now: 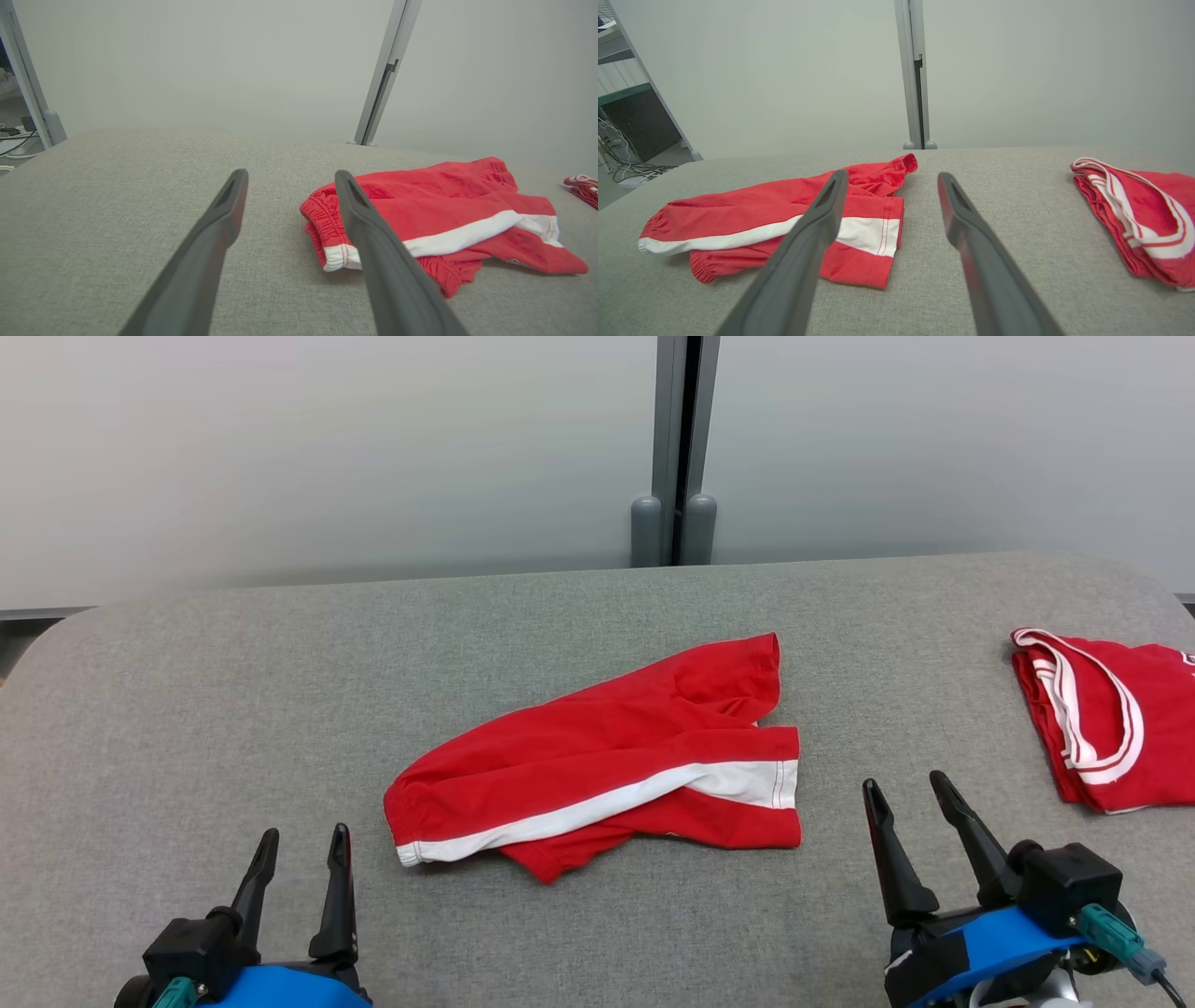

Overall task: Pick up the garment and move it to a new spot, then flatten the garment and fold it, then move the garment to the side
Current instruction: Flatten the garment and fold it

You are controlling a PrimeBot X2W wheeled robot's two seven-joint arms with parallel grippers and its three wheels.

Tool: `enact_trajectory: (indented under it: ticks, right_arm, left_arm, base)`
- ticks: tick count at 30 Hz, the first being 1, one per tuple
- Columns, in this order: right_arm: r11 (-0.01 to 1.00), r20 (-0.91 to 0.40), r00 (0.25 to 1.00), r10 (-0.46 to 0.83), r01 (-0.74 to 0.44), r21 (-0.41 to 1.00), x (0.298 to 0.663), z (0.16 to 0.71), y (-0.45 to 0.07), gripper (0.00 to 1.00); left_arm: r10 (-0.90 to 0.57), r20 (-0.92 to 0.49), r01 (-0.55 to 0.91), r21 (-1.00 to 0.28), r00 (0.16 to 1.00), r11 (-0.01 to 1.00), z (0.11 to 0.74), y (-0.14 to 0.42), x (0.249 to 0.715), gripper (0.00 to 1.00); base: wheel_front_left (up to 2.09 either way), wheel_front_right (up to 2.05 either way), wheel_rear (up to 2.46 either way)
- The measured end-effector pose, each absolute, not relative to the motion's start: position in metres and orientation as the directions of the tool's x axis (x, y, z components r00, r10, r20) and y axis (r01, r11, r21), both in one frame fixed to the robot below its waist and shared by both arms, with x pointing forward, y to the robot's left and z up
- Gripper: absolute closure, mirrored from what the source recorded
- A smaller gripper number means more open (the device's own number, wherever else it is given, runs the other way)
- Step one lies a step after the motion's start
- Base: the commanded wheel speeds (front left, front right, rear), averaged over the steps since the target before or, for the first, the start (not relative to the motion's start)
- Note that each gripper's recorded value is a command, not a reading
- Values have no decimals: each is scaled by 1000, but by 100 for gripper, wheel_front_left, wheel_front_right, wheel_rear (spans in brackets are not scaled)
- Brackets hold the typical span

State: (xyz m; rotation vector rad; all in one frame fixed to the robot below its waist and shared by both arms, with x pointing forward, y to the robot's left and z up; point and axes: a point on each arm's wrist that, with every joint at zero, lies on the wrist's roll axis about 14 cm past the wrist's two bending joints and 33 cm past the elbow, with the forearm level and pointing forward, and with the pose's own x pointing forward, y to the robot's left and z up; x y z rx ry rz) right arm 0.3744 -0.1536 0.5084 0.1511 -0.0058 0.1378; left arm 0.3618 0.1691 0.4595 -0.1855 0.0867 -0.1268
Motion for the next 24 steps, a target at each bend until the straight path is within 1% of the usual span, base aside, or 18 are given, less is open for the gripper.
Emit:
enact_trajectory:
  ticks: [11, 24]
  right_arm:
    - [978, 14, 990, 137, -137, 160, 374, 507, -153, 0]
    - [976, 4, 990, 139, -138, 168, 375, 502, -152, 0]
  left_arm:
    - [-148, -64, 134, -182, 987, 974, 463, 166, 365, 0]
    - [-156, -93, 137, -181, 983, 974, 454, 164, 366, 0]
  base:
    - [0, 0, 0]
    - [0, 0, 0]
